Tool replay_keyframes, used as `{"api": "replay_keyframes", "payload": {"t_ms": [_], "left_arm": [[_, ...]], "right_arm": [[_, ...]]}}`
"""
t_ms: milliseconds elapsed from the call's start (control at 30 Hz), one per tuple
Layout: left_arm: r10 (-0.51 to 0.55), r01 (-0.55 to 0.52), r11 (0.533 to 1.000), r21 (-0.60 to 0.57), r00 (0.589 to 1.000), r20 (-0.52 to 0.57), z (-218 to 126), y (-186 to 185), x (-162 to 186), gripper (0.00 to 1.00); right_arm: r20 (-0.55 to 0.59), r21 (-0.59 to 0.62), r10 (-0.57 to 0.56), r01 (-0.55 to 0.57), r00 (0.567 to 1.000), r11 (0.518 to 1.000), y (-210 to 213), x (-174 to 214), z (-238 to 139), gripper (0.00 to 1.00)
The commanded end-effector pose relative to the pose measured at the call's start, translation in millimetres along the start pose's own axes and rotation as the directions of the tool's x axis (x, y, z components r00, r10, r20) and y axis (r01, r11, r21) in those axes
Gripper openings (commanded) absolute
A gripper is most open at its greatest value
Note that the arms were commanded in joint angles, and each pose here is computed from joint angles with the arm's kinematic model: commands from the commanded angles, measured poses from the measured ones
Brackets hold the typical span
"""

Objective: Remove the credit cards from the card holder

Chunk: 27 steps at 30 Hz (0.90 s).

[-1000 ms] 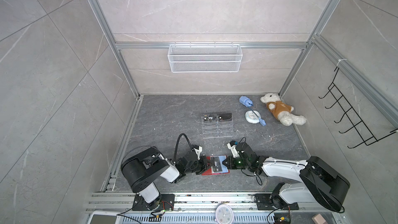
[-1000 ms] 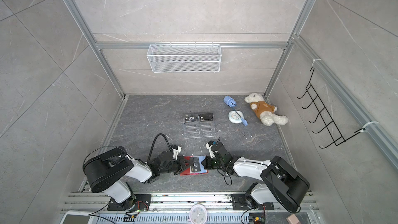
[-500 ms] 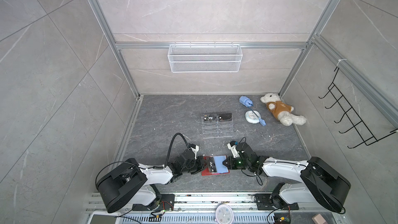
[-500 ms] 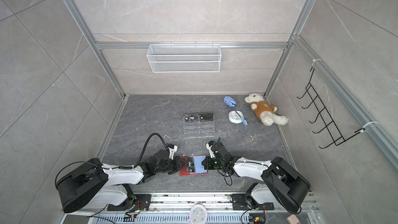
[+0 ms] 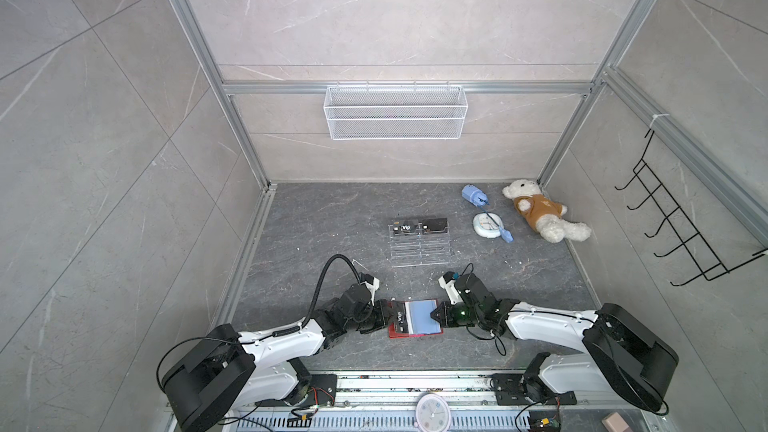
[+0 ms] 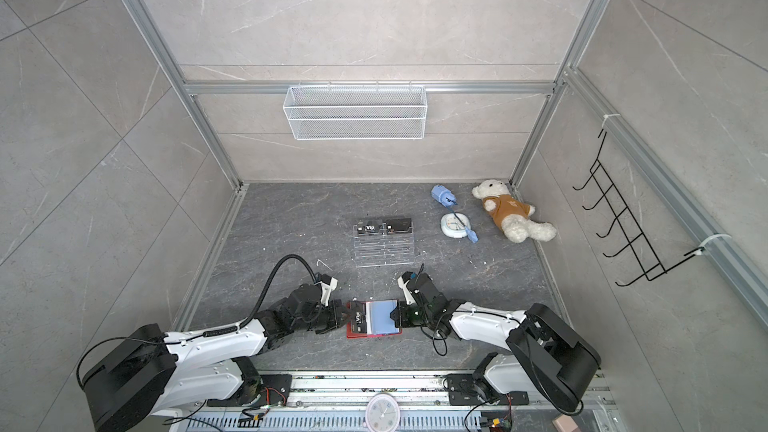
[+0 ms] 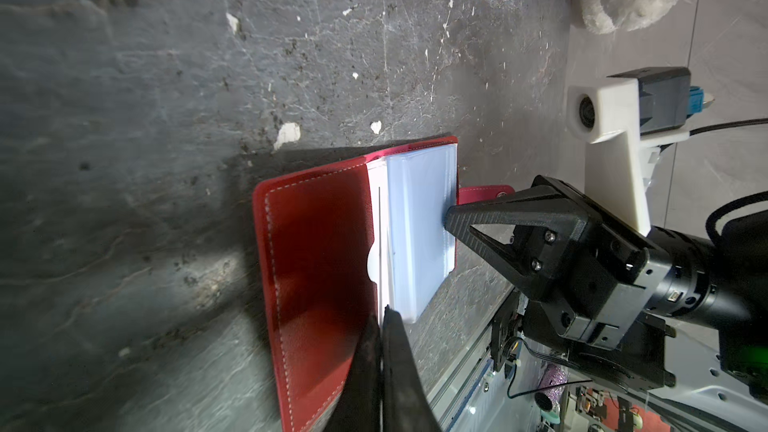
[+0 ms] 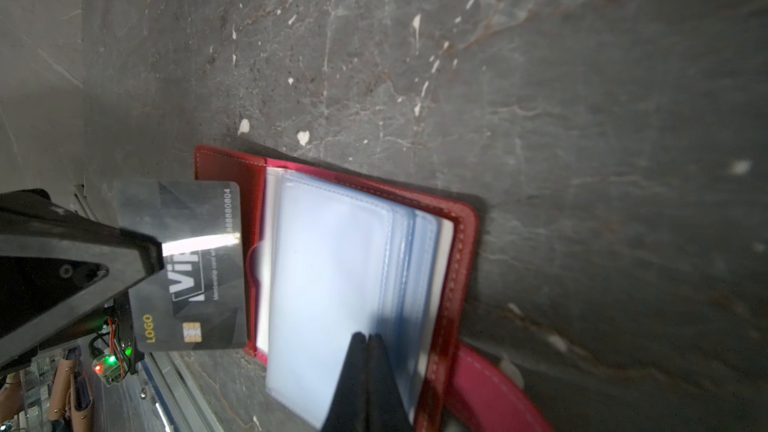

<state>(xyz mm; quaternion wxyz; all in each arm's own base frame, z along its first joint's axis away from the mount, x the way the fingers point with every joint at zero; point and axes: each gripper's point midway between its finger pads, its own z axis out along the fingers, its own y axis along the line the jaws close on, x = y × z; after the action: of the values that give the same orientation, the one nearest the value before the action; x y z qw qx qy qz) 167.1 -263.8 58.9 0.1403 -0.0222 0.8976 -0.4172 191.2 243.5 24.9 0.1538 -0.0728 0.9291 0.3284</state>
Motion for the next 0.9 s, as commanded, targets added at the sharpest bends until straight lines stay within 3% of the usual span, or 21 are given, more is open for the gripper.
{"api": "replay_keyframes", "payload": {"t_ms": [0, 467, 867], "left_arm": [[0.075, -0.075, 0.997, 0.031, 0.997, 0.0, -7, -21, -8, 0.0], [0.321, -0.322, 0.946, 0.029, 0.946, 0.046, -34, -58, -26, 0.0], [0.497, -0.498, 0.867, -0.008, 0.864, 0.084, -56, -86, -43, 0.0]], "right_arm": [[-0.026, 0.056, -0.01, 0.011, 1.0, 0.998, -8, 4, -3, 0.0], [0.048, 0.066, -0.144, 0.141, 0.988, 0.988, 28, -38, -36, 0.1], [0.15, 0.183, -0.299, 0.271, 0.942, 0.945, 41, -70, -88, 0.35]]}}
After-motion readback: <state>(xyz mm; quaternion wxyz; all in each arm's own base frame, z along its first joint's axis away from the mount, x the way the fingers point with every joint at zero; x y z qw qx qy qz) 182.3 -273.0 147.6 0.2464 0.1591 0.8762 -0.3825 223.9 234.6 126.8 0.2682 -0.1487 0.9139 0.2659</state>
